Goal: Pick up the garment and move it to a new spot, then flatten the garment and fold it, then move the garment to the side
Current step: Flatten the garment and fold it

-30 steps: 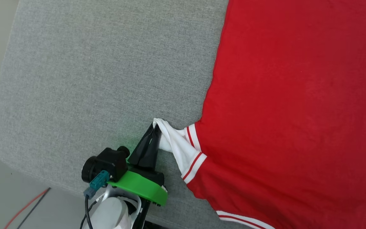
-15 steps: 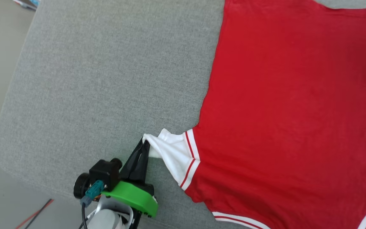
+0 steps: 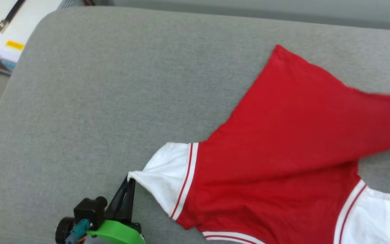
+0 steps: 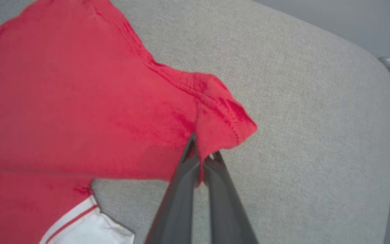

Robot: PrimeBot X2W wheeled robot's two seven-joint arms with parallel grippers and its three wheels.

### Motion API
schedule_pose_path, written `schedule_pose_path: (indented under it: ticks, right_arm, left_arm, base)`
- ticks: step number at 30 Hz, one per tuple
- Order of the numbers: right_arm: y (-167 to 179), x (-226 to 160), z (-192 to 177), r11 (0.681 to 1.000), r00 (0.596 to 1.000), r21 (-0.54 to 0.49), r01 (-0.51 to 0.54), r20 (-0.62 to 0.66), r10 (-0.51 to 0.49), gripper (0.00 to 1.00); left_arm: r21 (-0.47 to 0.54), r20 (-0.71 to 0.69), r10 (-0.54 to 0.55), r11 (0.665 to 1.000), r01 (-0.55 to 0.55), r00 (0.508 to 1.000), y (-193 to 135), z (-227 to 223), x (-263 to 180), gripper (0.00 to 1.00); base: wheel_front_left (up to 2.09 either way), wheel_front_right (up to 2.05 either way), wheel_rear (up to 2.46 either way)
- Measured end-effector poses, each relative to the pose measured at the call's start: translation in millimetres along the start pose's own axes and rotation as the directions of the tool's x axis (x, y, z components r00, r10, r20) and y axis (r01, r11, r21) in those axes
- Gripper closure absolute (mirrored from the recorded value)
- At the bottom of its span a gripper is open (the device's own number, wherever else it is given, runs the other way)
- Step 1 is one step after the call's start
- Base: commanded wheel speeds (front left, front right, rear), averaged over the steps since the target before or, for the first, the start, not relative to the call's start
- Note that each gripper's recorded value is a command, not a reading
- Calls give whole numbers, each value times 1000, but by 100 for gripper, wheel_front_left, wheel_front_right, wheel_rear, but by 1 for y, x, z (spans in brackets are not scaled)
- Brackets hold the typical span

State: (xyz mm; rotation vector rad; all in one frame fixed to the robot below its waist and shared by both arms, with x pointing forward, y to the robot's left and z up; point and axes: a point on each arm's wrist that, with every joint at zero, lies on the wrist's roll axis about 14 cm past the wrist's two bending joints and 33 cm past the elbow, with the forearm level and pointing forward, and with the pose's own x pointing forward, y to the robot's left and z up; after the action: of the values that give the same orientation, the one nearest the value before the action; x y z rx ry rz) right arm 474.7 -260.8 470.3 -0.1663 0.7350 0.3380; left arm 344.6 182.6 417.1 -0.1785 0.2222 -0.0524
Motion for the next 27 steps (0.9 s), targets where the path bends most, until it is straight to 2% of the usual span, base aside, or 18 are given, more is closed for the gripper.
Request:
schedule_pose_path:
  ticks: [5, 10, 17, 19, 21, 22, 23, 24, 27]
  right_arm:
    - [-15, -39, -69, 992, 995, 102, 69, -79, -61, 100]
    - [-12, -70, -123, 973, 987, 202, 114, -139, -87, 100]
    - [43, -86, -218, 913, 959, 394, 106, -284, 11, 100]
    - [56, -85, -232, 896, 950, 432, 103, -309, 40, 100]
    - [57, -83, -235, 893, 950, 437, 110, -311, 35, 100]
    - [56, -83, -235, 893, 950, 434, 115, -311, 29, 93]
    - [56, -82, -234, 891, 952, 438, 118, -306, 25, 60]
    - [54, -81, -233, 890, 955, 438, 122, -295, 15, 0]
    - [44, -79, -216, 897, 970, 423, 127, -241, -23, 0]
  left_arm:
    - [7, 4, -42, 999, 42, 999, -11, 1, 0, 100]
    - [19, 17, -76, 997, 76, 997, -19, 5, 1, 100]
    - [26, 31, -95, 995, 94, 995, -24, 10, 1, 100]
    - [27, 26, -91, 996, 90, 995, -23, 8, 0, 100]
    - [28, 20, -87, 996, 87, 996, -21, 7, 0, 100]
    - [28, 17, -86, 996, 86, 996, -21, 6, -1, 100]
    - [29, 15, -86, 996, 85, 996, -20, 5, -1, 100]
    - [29, 14, -86, 996, 85, 996, -20, 5, -1, 100]
    - [31, 16, -87, 996, 86, 996, -20, 6, -2, 100]
  base:
    - [0, 0, 0]
    - [0, 0, 0]
    - [0, 0, 0]
    - [0, 0, 0]
    - [0, 0, 0]
    - [0, 0, 0]
    - [0, 0, 0]
    - [0, 0, 0]
    - [0, 0, 0]
